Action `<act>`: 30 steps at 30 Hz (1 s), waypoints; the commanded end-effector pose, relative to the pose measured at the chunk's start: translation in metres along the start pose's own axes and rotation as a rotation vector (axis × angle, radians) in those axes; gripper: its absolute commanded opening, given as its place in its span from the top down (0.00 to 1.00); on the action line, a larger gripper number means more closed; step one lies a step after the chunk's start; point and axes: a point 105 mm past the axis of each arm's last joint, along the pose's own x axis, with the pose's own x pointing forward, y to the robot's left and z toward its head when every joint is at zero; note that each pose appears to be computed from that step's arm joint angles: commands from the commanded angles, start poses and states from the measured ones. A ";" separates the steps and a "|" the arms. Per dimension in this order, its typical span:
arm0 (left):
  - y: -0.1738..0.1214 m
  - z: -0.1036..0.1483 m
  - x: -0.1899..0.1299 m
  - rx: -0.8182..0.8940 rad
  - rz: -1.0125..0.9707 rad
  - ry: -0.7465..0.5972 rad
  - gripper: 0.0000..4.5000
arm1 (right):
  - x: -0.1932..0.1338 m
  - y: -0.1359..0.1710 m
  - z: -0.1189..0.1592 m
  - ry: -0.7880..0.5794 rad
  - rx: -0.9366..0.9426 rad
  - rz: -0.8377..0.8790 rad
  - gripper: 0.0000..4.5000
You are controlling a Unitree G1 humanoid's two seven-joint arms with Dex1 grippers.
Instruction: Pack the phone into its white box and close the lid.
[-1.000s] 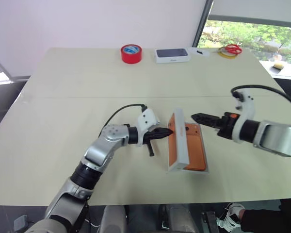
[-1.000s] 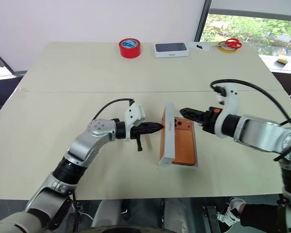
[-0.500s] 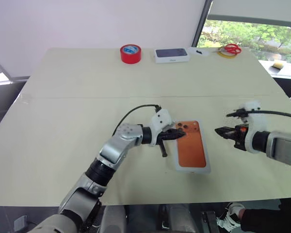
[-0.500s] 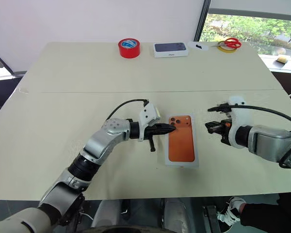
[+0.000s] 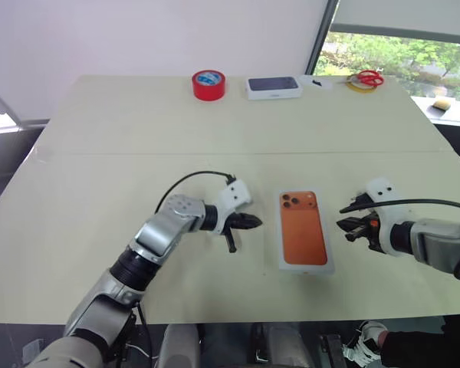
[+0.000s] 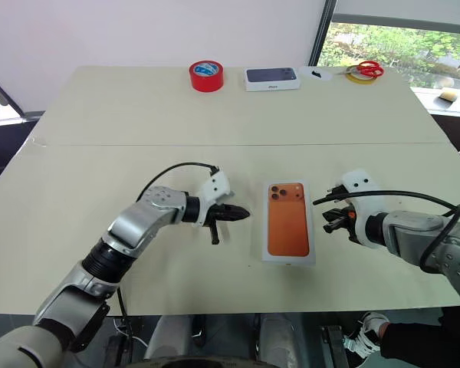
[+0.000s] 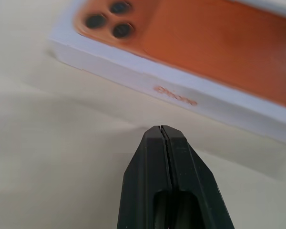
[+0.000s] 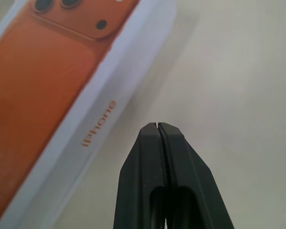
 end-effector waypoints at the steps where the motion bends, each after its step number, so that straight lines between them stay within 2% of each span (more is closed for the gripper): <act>1: -0.004 0.013 0.009 0.046 -0.010 -0.025 1.00 | -0.003 0.005 0.009 -0.028 -0.073 -0.004 0.99; 8: -0.006 0.021 0.015 0.059 -0.016 -0.058 1.00 | -0.005 0.014 0.014 -0.053 -0.112 0.026 0.99; 15: -0.004 0.038 0.015 -0.027 -0.005 -0.149 1.00 | -0.005 0.020 0.009 -0.034 -0.161 0.035 0.99; 25: -0.011 0.036 0.018 -0.005 -0.022 -0.136 1.00 | -0.002 0.020 0.001 -0.010 -0.162 0.039 0.99; 30: 0.000 0.033 0.012 -0.028 0.019 -0.141 1.00 | -0.008 0.013 0.001 -0.012 -0.180 0.012 0.99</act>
